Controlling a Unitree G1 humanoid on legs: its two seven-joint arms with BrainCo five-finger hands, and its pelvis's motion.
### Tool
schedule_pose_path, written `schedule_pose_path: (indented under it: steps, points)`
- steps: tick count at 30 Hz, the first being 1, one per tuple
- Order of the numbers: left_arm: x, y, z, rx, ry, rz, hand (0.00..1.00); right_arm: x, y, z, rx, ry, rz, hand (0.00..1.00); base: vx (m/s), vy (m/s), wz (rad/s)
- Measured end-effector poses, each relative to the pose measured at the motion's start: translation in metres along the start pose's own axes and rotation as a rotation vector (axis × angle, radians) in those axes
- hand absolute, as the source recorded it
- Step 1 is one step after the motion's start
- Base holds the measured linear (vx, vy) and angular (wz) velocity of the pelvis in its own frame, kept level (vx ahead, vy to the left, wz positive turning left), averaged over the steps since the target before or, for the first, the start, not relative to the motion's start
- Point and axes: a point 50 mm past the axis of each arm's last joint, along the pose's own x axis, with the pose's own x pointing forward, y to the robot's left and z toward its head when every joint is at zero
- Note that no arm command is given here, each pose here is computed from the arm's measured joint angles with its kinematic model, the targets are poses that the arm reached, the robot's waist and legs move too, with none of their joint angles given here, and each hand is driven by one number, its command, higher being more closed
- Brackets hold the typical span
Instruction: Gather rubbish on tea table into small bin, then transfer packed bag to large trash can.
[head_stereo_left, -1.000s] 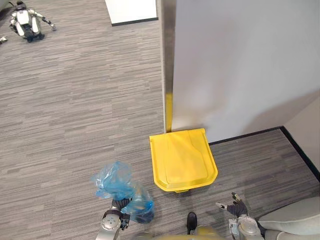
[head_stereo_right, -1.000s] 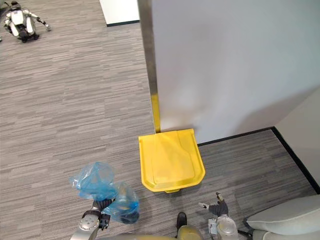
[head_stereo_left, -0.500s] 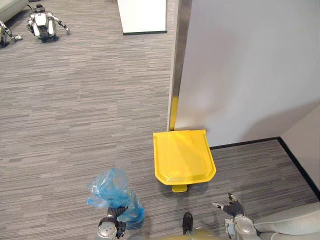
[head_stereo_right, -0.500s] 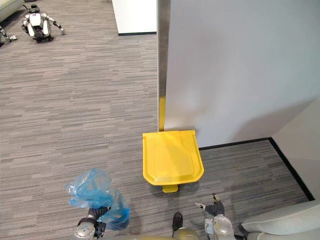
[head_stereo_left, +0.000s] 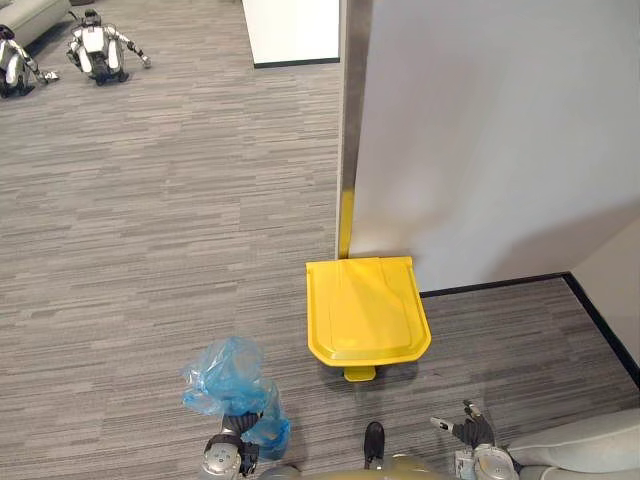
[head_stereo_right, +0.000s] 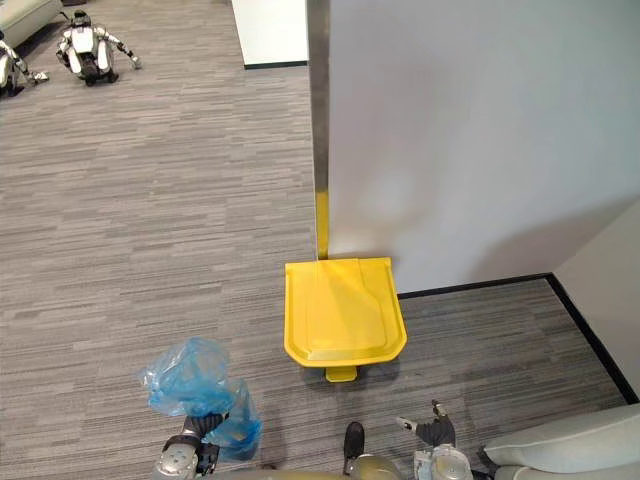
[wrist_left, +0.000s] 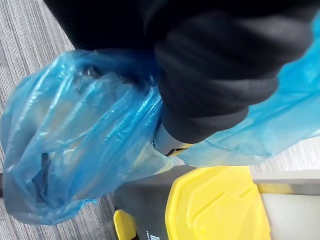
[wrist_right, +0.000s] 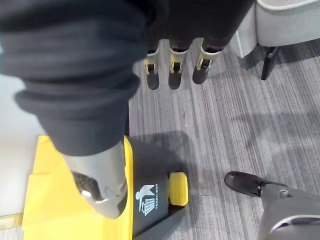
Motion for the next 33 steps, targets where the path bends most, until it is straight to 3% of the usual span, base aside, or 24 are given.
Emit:
schedule_pose_path:
  steps: [26,33]
  points:
    - [0.001,0.009,-0.007,0.026,0.029,0.015,1.00,0.006,0.002,0.011,0.006,-0.008,-0.001,0.00,-0.01,0.023,-0.09]
    - [0.002,0.009,-0.003,0.025,0.020,0.012,1.00,0.015,0.003,0.036,-0.006,-0.073,0.005,0.00,0.05,0.059,-0.25]
